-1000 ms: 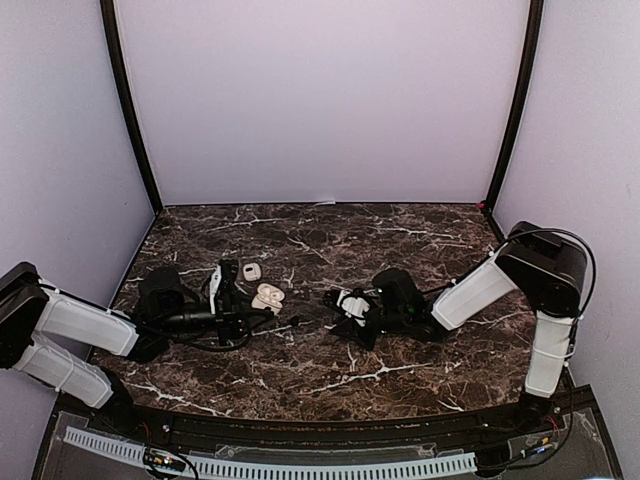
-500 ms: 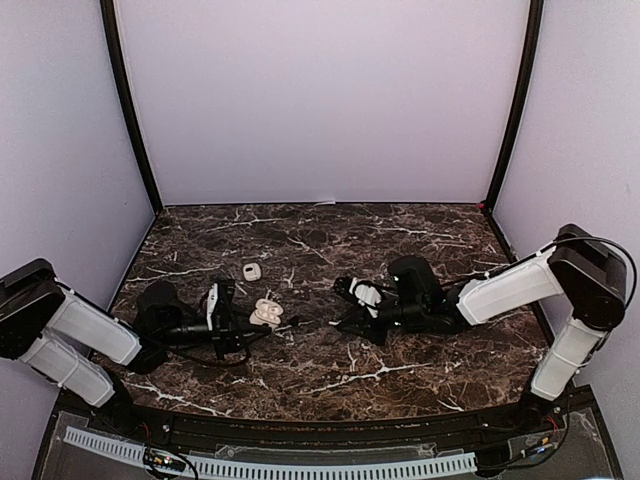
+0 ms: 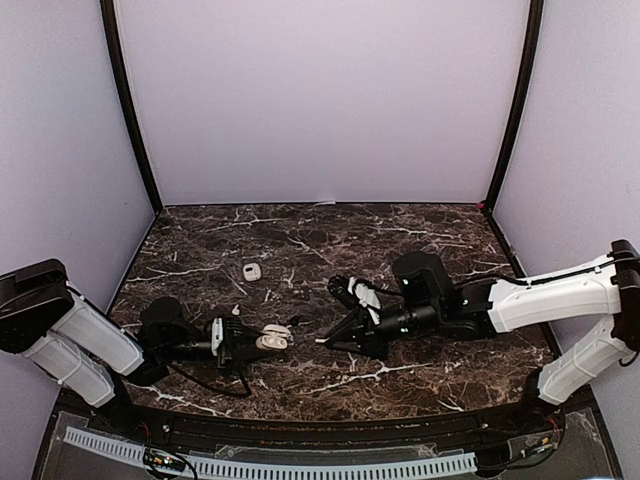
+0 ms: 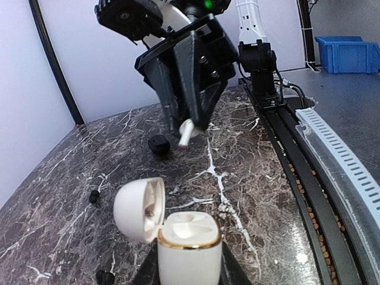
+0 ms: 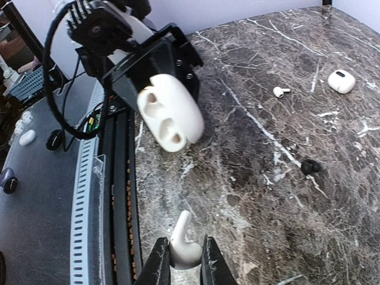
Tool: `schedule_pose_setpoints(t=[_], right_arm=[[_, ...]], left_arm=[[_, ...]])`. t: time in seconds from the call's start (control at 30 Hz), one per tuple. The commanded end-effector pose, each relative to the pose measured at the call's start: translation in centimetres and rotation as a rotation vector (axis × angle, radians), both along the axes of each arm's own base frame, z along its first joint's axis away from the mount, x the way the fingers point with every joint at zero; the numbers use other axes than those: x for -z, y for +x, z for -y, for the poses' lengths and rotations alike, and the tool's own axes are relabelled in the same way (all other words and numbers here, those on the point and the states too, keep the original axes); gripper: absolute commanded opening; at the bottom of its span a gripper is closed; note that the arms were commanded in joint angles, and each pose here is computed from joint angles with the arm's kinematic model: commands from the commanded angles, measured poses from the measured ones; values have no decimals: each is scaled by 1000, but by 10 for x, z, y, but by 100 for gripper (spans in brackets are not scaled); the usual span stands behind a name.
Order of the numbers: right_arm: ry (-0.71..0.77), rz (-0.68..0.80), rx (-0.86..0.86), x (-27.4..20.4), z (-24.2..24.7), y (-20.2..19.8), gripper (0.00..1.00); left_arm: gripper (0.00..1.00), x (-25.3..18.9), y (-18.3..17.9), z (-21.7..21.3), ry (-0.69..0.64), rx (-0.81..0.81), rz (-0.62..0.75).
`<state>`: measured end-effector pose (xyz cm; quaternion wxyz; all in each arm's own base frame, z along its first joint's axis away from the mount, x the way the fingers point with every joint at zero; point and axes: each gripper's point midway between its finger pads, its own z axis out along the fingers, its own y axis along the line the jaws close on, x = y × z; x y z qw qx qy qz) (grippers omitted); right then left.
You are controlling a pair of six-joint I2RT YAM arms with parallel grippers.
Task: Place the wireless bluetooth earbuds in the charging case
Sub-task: Insert the left earbud into the left side groove of the charging case.
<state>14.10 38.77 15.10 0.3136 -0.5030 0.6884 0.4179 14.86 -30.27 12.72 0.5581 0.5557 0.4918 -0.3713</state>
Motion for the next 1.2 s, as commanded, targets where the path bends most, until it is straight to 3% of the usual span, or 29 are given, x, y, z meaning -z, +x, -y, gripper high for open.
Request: schedule_pose_setpoints(t=[0.0, 0.43, 0.77, 1.17], right_arm=[[33, -65, 20, -22, -11, -12, 5], [79, -130, 45, -36, -45, -18, 4], [66, -279, 97, -27, -68, -16, 3], [43, -248, 102, -22, -66, -17, 2]], left_arm=[[14, -3, 2, 0, 2, -13, 92], [14, -2, 0, 2, 13, -8, 103], [13, 2, 4, 5, 43, -36, 115], [12, 1, 2, 5, 43, -28, 118]])
